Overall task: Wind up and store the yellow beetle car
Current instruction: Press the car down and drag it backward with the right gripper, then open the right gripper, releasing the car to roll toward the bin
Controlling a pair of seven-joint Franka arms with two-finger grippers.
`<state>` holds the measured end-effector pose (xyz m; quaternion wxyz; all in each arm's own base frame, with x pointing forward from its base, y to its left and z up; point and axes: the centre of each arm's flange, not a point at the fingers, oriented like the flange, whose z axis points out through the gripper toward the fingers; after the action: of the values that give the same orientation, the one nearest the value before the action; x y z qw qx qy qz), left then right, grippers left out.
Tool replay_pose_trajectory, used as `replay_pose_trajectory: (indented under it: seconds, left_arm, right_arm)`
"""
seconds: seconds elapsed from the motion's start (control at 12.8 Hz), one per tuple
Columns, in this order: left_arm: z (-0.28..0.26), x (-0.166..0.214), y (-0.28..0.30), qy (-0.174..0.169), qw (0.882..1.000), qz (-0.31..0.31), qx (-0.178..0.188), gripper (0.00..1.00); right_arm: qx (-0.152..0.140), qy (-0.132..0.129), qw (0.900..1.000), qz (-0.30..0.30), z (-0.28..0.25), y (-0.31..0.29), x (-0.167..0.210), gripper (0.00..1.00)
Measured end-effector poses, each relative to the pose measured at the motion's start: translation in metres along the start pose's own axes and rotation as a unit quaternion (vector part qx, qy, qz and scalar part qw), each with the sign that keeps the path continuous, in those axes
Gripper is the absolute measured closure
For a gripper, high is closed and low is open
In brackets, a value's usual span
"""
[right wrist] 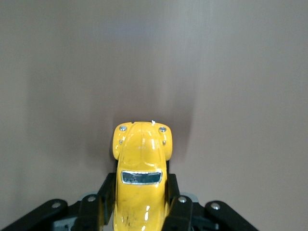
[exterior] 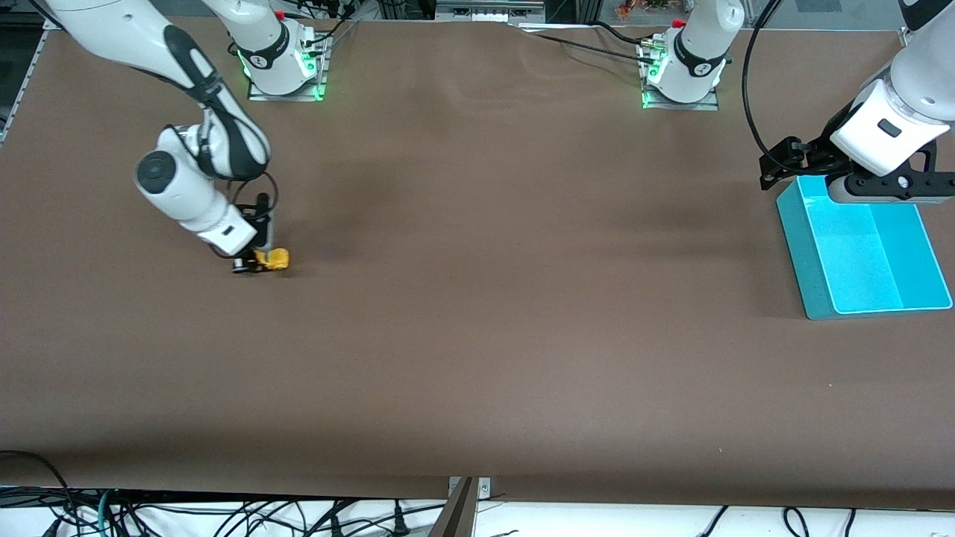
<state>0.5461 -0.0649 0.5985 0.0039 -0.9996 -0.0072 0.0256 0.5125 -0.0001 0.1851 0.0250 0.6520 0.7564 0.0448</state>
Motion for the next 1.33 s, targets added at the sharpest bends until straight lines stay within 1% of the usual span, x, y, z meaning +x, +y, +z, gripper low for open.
replay_pose_trajectory:
  seconds: [0.08, 0.31, 0.39, 0.55, 0.7, 0.78, 1.02, 1.17, 1.25, 1.33]
  left_arm:
    - [0.0, 0.0, 0.0, 0.0, 1.0, 0.0, 0.0, 0.0]
    - [0.0, 0.0, 0.0, 0.0, 1.0, 0.0, 0.0, 0.0]
    - [0.0, 0.0, 0.0, 0.0, 1.0, 0.0, 0.0, 0.0]
    - [0.0, 0.0, 0.0, 0.0, 1.0, 0.0, 0.0, 0.0]
    - [0.0, 0.0, 0.0, 0.0, 1.0, 0.0, 0.0, 0.0]
    - [0.0, 0.0, 0.0, 0.0, 1.0, 0.0, 0.0, 0.0]
    - [0.0, 0.0, 0.0, 0.0, 1.0, 0.0, 0.0, 0.0]
    - [0.0, 0.0, 0.0, 0.0, 1.0, 0.0, 0.0, 0.0]
    - [0.0, 0.0, 0.0, 0.0, 1.0, 0.0, 0.0, 0.0]
    - [0.0, 0.0, 0.0, 0.0, 1.0, 0.0, 0.0, 0.0]
  right_arm:
    - [-0.002, -0.002, 1.0, 0.004, -0.001, -0.001, -0.012, 0.55]
    - [-0.003, -0.002, 1.0, 0.005, -0.001, -0.002, -0.014, 0.54]
    - [0.0, -0.001, 1.0, 0.005, 0.002, -0.003, -0.014, 0.51]
    - [0.014, 0.003, 1.0, 0.008, 0.014, -0.006, -0.014, 0.29]
    - [0.026, 0.008, 1.0, 0.006, 0.014, 0.003, -0.009, 0.06]
    - [0.027, 0.01, 1.0, 0.005, 0.009, 0.01, -0.004, 0.0]
    - [0.048, 0.019, 0.999, 0.002, -0.017, 0.037, 0.023, 0.0]
    - [0.058, 0.018, 0.998, -0.007, -0.051, 0.057, 0.038, 0.0]
    - [0.059, 0.016, 0.998, -0.01, -0.073, 0.068, 0.042, 0.0]
    - [0.052, 0.011, 0.999, -0.006, -0.099, 0.079, 0.043, 0.0]
